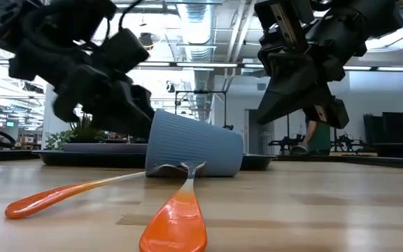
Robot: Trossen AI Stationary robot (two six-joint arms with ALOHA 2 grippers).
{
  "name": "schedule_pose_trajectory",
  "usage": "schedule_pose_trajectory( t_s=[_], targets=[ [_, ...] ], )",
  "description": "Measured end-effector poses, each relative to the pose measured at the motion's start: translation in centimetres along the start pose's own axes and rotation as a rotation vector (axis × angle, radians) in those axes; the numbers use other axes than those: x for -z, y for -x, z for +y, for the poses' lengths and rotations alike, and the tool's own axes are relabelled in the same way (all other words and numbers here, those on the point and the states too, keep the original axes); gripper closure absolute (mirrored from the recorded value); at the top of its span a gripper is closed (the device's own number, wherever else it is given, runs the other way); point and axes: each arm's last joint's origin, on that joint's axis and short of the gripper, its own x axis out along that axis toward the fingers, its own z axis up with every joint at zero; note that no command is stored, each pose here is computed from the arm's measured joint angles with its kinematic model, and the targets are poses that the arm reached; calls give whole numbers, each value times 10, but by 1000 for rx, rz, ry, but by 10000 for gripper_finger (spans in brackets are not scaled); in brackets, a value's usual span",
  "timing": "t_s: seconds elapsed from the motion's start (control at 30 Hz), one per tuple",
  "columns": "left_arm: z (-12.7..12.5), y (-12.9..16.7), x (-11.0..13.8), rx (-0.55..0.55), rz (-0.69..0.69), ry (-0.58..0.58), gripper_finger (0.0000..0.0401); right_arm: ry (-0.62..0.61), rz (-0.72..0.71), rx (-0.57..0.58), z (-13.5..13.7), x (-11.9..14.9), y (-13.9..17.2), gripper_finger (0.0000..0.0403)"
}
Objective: Pick and place plate/cup/fork/spoon on tray
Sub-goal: Place the blue cup on the light blue plate on the dark green tray
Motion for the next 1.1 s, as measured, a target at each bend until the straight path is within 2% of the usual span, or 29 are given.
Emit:
schedule_pose_trajectory(
  t_s=[0.1,0.23,0.3,0.37,0.47,0.6,0.73,0.83,0.93,1.03,1.1],
  targets=[
    [0,-9,1,-33,19,-2,205,1,0,-2,0,0,0,381],
    [2,-13,-4,-89,31,14,305,4,4,-8,1,2,0,384],
    [2,-13,-10,-89,33,33,361,9,8,-11,2,4,1,384],
    [2,-11,-21,-72,12,66,389,9,9,-12,2,4,1,382],
    [3,-7,-37,-76,39,118,397,11,12,-13,3,5,1,379],
    [16,6,-69,-119,195,184,400,-11,33,-17,3,7,1,381],
    [41,31,-112,-169,368,237,400,-19,116,-43,7,18,3,384],
    [73,52,-148,-231,440,282,401,-9,154,-38,9,31,6,383],
    [117,75,-172,-343,515,338,401,-17,180,-21,9,40,8,379],
    [167,93,-176,-491,564,396,401,-22,193,-10,10,46,10,377],
    [201,104,-167,-560,599,456,401,-18,199,6,8,48,10,377]
  ],
)
